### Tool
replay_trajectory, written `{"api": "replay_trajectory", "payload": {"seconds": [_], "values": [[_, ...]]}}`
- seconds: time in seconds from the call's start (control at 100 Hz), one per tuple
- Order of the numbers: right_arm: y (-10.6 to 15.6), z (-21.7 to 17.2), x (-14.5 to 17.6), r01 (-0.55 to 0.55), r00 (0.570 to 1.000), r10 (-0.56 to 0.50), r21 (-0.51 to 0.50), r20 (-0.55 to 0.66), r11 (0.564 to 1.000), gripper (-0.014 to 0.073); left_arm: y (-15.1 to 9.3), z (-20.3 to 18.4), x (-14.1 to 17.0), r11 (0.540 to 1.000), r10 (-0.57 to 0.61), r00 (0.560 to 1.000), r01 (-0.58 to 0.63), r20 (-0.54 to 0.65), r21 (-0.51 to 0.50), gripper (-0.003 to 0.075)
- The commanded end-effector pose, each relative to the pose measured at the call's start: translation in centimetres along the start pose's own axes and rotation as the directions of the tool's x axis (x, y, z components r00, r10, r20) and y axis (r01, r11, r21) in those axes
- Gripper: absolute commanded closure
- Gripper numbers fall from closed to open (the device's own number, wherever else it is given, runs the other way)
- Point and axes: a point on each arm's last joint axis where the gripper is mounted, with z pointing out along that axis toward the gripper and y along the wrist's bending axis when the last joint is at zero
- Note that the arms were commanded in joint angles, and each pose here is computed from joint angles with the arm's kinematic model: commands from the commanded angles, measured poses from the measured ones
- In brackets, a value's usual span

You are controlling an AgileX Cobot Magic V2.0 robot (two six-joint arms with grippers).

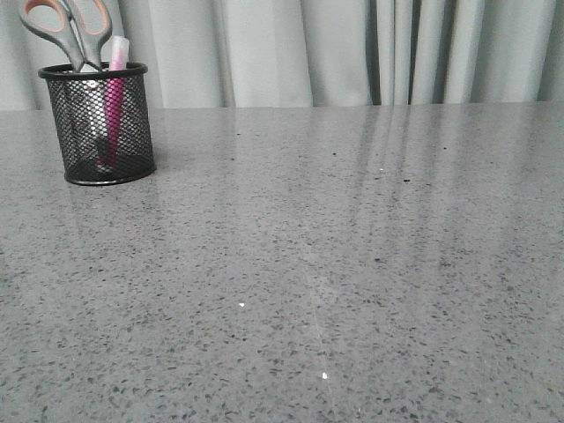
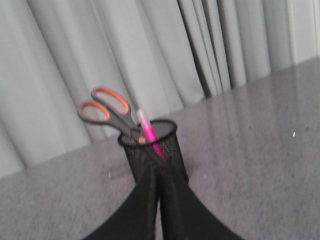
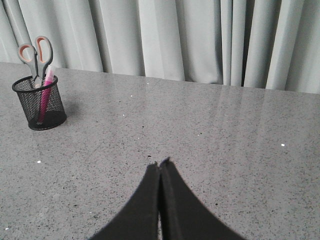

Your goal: Put pen and scissors into bin

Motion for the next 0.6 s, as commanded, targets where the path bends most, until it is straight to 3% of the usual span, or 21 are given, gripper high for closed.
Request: {"api": "replay_trajectory", "payload": {"seconds": [0.0, 0.12, 0.27, 0.37, 0.59], "values": [[0.1, -0.1, -1.2, 0.024, 0.997, -0.023, -0.01, 0.072, 1.0, 0.0664, 0.5, 0.2, 1.2, 0.995, -0.058, 0.995, 0.051, -0.087, -0.089, 0.0739], [0.1, -0.1, -1.2, 0.024, 0.997, -0.023, -0.01, 0.072, 1.0, 0.0664, 0.8, 0.0, 3.9, 0.97, -0.142, 0.976, 0.104, -0.168, -0.221, 0.0739], [0.1, -0.1, -1.2, 0.024, 0.997, -0.023, -0.01, 0.072, 1.0, 0.0664, 0.9, -0.6, 5.7, 0.932, -0.172, 0.98, 0.13, -0.098, -0.338, 0.0739], [0.1, -0.1, -1.2, 0.024, 0.997, -0.023, -0.01, 0.072, 1.0, 0.0664, 0.4, -1.0, 7.0, 0.92, -0.205, 0.975, 0.164, -0.08, -0.356, 0.0739], [0.1, -0.1, -1.2, 0.024, 0.997, -0.023, -0.009, 0.072, 1.0, 0.0664, -0.3, -1.6, 8.6, 0.904, -0.315, 0.923, 0.221, -0.222, -0.366, 0.0739]]}}
